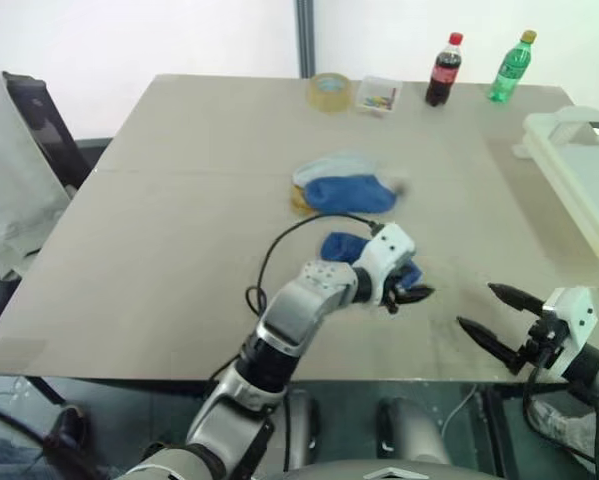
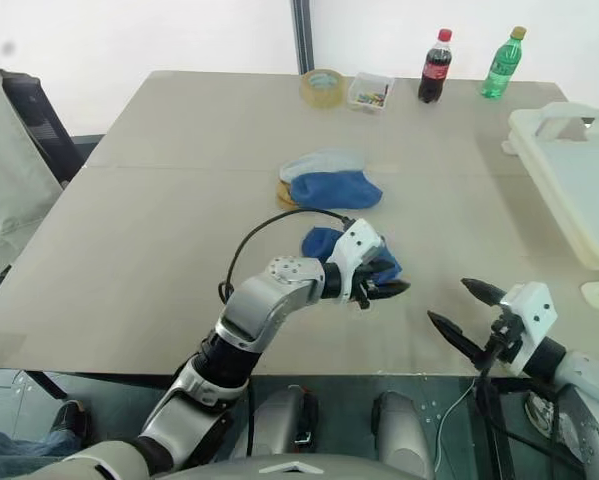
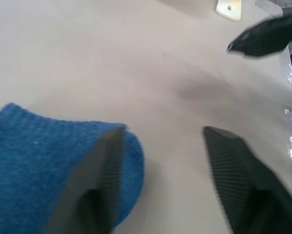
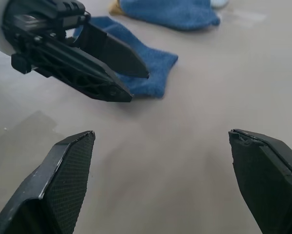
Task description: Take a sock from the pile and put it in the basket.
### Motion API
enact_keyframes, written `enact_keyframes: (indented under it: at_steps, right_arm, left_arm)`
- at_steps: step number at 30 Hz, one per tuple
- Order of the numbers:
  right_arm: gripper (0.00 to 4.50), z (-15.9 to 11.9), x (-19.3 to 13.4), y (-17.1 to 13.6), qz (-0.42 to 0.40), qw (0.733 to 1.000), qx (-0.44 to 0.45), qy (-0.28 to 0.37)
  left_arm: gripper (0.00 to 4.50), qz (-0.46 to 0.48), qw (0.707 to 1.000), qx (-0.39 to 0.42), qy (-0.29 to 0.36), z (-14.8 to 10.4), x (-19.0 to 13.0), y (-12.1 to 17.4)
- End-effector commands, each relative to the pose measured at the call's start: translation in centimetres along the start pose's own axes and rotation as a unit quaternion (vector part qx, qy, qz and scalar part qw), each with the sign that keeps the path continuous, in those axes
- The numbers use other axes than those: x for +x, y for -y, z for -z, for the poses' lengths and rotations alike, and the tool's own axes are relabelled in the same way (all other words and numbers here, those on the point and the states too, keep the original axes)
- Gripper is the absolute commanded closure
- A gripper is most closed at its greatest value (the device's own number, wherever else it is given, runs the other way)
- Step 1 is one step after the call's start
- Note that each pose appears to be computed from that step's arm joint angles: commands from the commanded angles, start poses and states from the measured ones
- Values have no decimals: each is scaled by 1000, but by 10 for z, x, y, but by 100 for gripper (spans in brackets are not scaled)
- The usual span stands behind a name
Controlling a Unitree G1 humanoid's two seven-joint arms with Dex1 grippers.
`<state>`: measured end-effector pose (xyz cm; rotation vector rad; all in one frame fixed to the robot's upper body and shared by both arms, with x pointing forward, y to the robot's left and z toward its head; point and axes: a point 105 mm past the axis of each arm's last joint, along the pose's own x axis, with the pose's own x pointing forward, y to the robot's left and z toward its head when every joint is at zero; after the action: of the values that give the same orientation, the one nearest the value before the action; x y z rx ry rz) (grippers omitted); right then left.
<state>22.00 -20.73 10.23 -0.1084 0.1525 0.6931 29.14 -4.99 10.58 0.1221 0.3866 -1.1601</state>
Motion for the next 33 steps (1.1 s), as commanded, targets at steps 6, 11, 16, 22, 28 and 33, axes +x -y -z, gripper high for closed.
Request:
enact_keyframes:
  at_steps: [6,11,16,22,28,33]
  right_arm:
    - [0,-9,31,-3,19,1000,23,5]
    - [0,-7,59,-6,21,999,42,-2]
    - [0,-19,85,-9,33,995,93,32]
    - [0,-1,100,-21,34,995,96,-8]
    - [224,6,104,-23,47,995,88,-19]
    - [445,8,97,-20,47,996,71,-25]
  left_arm:
    - [155,-35,994,-15,99,-38,-54,-45]
    - [155,-80,989,9,120,-44,-83,-85]
    - [155,-145,981,15,128,-46,-102,-128]
    - [155,-162,983,34,78,-8,-92,-138]
    - [150,-137,988,39,60,11,-84,-121]
    - [150,-97,994,42,39,25,-85,-101]
